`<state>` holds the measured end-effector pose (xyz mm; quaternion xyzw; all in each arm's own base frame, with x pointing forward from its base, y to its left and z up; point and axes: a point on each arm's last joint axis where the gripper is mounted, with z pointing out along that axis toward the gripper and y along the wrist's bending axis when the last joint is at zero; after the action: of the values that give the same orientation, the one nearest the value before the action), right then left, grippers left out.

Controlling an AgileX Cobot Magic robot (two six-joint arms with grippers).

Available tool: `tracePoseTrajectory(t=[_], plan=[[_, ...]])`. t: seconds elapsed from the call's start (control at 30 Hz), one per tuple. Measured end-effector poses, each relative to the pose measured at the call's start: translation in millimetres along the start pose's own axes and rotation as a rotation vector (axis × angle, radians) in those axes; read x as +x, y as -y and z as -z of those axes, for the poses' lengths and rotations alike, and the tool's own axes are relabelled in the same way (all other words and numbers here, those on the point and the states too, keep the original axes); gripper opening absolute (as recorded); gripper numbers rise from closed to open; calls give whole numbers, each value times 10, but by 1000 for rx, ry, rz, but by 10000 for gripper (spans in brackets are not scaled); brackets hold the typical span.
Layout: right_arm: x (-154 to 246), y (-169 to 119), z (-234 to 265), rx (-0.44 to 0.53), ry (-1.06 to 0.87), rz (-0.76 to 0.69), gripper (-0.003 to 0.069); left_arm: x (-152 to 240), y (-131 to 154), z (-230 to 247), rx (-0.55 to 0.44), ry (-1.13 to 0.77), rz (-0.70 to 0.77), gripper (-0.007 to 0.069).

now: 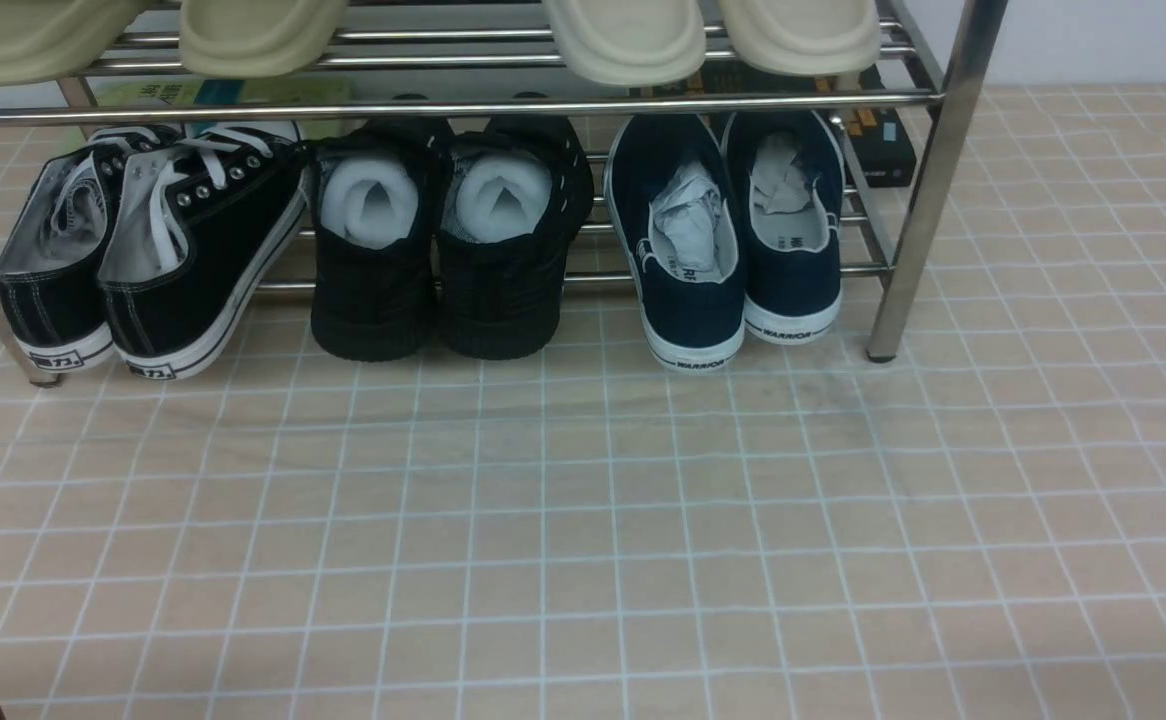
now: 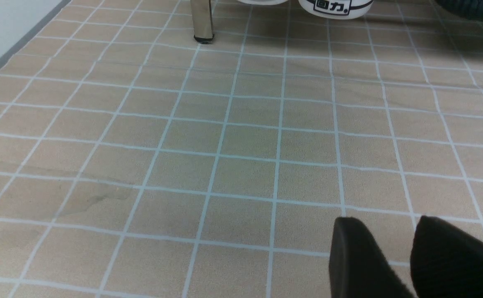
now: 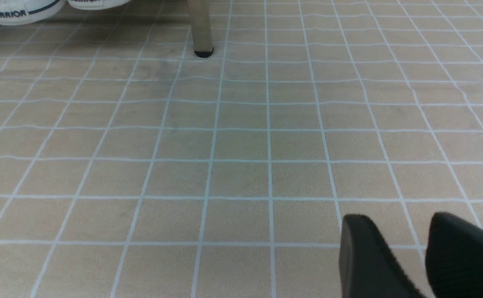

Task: Take the shoes off the shelf from the light coffee tablecloth by hand.

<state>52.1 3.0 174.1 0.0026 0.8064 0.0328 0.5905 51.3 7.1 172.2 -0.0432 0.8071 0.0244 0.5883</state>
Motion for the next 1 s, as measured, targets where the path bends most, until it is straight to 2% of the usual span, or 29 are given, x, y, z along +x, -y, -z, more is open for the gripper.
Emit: tracePoseTrajectory(t=[0.37, 0.47, 0.57, 0.63, 0.7, 0.77, 0.87, 1.0], plan=[[-3, -4, 0, -4, 3, -21, 240, 0, 0, 0, 0, 0, 0, 240], [-6, -40, 1, -45, 2, -195, 240, 0, 0, 0, 0, 0, 0, 240], [-11, -138, 6, -154, -28, -657, 240, 0, 0, 0, 0, 0, 0, 240], [-17, -179, 9, -203, -49, -853, 240, 0, 0, 0, 0, 0, 0, 240], [-22, -203, 13, -232, -64, -956, 240, 0, 0, 0, 0, 0, 0, 240], [-35, -212, 16, -248, -62, -1008, 240, 0, 0, 0, 0, 0, 0, 240], [-45, -211, 16, -253, -50, -999, 240, 0, 0, 0, 0, 0, 0, 240], [-261, -236, 116, -293, 18, -834, 192, 0, 0, 0, 0, 0, 0, 240]])
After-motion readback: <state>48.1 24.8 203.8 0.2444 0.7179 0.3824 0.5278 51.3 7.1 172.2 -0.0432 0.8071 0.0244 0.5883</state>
